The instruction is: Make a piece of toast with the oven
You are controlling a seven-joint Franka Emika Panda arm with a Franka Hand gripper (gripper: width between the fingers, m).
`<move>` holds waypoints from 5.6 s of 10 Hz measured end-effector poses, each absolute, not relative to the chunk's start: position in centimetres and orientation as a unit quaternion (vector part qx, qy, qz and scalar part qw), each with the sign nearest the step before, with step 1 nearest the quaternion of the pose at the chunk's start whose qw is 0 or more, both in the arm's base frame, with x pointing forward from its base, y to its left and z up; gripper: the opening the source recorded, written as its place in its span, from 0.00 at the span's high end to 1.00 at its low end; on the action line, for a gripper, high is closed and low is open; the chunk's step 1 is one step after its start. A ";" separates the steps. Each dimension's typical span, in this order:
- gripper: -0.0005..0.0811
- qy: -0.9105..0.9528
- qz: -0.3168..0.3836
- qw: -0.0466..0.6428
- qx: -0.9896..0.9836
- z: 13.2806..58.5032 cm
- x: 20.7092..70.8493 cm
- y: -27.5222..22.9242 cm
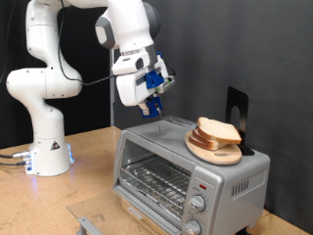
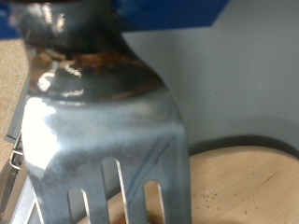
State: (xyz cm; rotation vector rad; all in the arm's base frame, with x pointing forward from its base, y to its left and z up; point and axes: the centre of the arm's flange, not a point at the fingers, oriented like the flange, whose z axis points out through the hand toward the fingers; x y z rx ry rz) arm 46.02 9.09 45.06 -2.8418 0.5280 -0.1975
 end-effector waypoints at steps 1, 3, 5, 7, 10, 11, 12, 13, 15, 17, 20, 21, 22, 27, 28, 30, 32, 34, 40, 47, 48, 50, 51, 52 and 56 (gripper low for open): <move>0.44 0.181 -0.067 0.123 -0.973 45.0 46.2 9.2; 0.44 0.182 -0.067 0.125 -0.973 44.9 46.6 9.4; 0.44 0.184 -0.067 0.124 -0.973 44.9 47.0 9.9; 0.44 0.185 -0.067 0.122 -0.973 44.7 47.5 10.2; 0.44 0.186 -0.067 0.120 -0.973 44.3 48.3 10.6; 0.44 0.187 -0.066 0.118 -0.973 44.2 48.7 10.8; 0.44 0.187 -0.066 0.117 -0.973 44.0 49.0 11.0; 0.44 0.188 -0.066 0.115 -0.973 43.9 49.4 11.3; 0.44 0.193 -0.069 0.112 -0.972 43.6 50.4 11.9; 0.44 0.193 -0.069 0.109 -0.973 43.3 51.4 12.6; 0.44 0.186 -0.067 0.111 -0.974 42.8 52.5 13.7; 0.44 0.183 -0.067 0.112 -0.975 42.8 52.8 13.9; 0.44 0.182 -0.068 0.113 -0.974 42.8 52.9 14.1; 0.44 0.168 -0.106 0.182 -0.963 43.2 53.0 13.3; 0.44 0.164 -0.116 0.184 -0.962 43.1 52.7 13.0; 0.44 0.158 -0.130 0.191 -0.960 43.1 51.9 12.2; 0.44 0.156 -0.141 0.204 -0.956 43.6 50.9 11.1; 0.44 0.162 -0.126 0.209 -0.956 43.9 49.8 10.2; 0.45 0.115 -0.175 0.203 -0.957 43.8 47.9 9.6; 0.45 0.124 -0.164 0.251 -0.946 43.7 39.7 4.8; 0.45 0.135 -0.158 0.255 -0.944 43.5 38.7 3.7; 0.45 0.160 -0.163 0.260 -0.938 43.3 36.9 1.2; 0.45 0.170 -0.172 0.263 -0.934 43.3 36.0 -0.1; 0.45 0.178 -0.175 0.265 -0.931 43.4 35.2 -1.4; 0.45 0.151 -0.165 0.269 -0.937 43.8 33.8 -2.9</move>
